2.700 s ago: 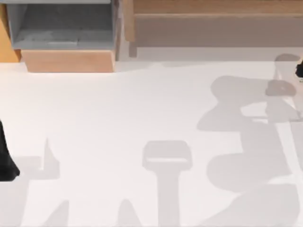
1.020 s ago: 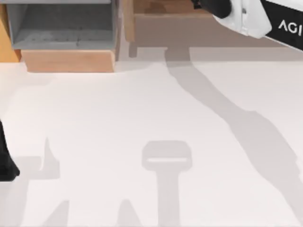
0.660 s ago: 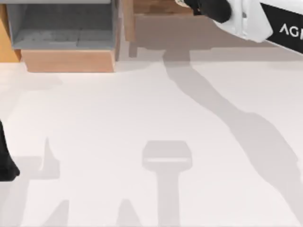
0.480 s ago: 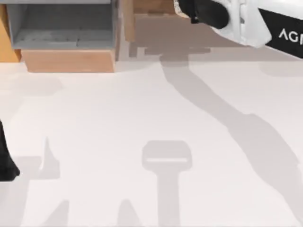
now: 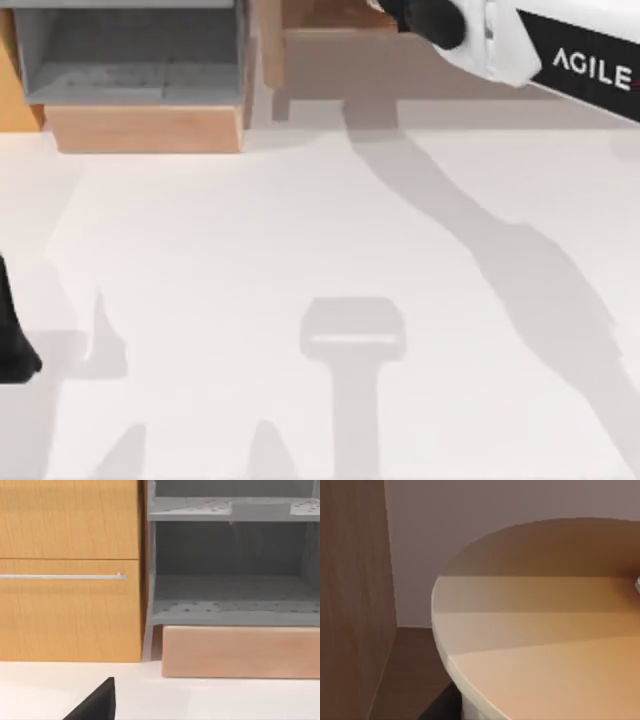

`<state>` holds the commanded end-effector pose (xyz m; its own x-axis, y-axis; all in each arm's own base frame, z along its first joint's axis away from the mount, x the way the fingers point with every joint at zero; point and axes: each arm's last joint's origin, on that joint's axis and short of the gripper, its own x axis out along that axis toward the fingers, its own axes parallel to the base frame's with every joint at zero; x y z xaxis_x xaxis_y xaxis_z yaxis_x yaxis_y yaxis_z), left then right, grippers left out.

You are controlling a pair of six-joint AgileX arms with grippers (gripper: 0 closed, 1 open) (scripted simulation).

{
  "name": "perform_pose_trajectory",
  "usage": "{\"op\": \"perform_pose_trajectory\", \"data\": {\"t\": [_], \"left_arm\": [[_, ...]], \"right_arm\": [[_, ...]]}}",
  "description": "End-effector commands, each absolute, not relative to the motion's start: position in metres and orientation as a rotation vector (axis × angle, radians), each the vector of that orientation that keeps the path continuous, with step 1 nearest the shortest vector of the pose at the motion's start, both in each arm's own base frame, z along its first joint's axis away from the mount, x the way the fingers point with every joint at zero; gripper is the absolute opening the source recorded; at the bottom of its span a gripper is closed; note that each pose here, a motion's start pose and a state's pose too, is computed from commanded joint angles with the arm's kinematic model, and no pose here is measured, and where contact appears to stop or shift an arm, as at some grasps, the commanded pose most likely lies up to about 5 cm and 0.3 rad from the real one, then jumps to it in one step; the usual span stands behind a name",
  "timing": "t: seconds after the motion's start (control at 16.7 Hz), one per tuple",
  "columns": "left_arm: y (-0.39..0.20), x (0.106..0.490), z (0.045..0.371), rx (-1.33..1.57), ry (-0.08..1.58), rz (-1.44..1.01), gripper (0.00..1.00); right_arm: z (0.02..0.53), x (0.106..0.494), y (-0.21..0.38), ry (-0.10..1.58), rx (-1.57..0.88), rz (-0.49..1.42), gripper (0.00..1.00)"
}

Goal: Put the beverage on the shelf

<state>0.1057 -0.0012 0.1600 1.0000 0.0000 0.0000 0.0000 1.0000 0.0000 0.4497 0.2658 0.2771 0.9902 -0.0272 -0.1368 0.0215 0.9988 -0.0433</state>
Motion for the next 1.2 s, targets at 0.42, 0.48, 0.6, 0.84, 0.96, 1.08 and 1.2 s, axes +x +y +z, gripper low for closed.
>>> {"op": "perform_pose_trajectory", "data": {"t": [0.42, 0.48, 0.6, 0.84, 0.96, 1.08, 1.2], "left_arm": [[-0.0012, 0.1057, 0.16, 0.0, 0.0, 0.0, 1.0], [-0.0012, 0.1057, 0.16, 0.0, 0.0, 0.0, 1.0], [-0.0012, 0.1057, 0.16, 0.0, 0.0, 0.0, 1.0], [-0.0012, 0.1057, 0.16, 0.0, 0.0, 0.0, 1.0], [-0.0012, 0.1057, 0.16, 0.0, 0.0, 0.0, 1.0], [-0.0012, 0.1057, 0.16, 0.0, 0.0, 0.0, 1.0], [-0.0012, 0.1057, 0.16, 0.0, 0.0, 0.0, 1.0]], "right_arm": [[0.2702, 0.4609, 0.2663, 0.116, -0.006, -0.012, 0.08], [0.2702, 0.4609, 0.2663, 0.116, -0.006, -0.012, 0.15], [0.2702, 0.4609, 0.2663, 0.116, -0.006, -0.012, 0.3], [0.2702, 0.4609, 0.2663, 0.116, -0.006, -0.012, 0.6], [0.2702, 0.4609, 0.2663, 0.116, -0.006, -0.012, 0.75], [0.2702, 0.4609, 0.2663, 0.116, -0.006, -0.012, 0.9], [0.2702, 0.4609, 0.2663, 0.116, -0.006, -0.012, 1.0]]}}
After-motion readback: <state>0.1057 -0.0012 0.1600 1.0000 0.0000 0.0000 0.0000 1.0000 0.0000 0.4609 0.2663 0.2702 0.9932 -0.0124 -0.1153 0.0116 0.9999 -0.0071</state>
